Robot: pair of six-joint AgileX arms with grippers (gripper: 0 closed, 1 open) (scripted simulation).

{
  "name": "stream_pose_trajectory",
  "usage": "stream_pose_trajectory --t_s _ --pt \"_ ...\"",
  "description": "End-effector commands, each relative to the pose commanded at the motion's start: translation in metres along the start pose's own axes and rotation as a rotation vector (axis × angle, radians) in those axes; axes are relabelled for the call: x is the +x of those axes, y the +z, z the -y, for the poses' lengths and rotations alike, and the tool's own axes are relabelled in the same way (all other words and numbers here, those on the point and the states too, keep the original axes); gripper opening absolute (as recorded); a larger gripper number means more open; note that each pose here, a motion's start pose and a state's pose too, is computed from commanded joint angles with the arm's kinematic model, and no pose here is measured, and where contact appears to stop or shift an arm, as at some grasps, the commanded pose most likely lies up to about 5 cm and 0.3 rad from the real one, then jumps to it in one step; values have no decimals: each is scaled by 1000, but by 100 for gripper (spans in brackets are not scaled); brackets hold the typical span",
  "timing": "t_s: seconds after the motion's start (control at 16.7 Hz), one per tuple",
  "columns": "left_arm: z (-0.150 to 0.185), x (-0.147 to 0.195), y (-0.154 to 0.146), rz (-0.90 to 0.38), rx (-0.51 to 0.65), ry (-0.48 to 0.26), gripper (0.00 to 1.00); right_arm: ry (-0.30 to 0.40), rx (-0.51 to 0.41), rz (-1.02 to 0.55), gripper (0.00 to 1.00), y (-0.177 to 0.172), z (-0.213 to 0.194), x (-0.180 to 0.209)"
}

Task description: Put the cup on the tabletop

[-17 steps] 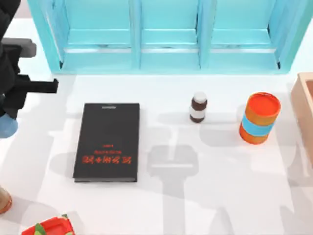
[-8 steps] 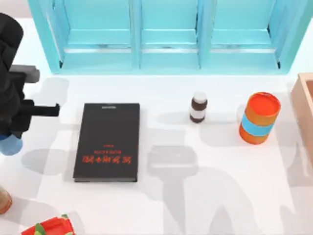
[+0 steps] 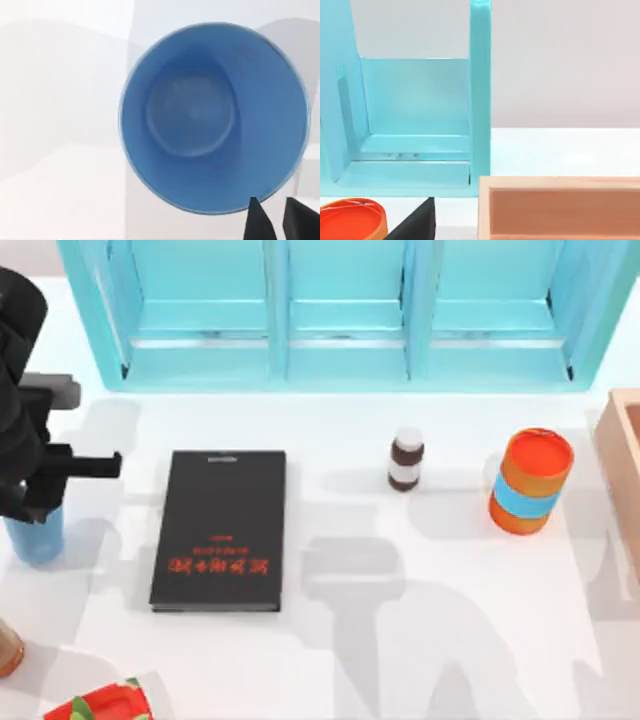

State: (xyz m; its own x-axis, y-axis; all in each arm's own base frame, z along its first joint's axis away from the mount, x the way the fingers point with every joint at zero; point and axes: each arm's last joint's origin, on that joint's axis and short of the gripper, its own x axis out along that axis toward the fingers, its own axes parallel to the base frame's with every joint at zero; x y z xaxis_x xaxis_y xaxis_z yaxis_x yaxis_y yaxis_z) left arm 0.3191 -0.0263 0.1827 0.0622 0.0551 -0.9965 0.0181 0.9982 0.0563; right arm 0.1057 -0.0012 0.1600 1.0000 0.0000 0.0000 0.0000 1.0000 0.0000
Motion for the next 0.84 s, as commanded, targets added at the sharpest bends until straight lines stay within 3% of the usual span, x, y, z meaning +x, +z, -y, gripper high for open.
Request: stream_pose_trajectory --t_s 0.48,0.84 --pt "0 0 0 0 0 0 98 0 0 0 100 0 0 0" --pt "0 0 0 0 0 0 100 0 0 0 100 0 0 0"
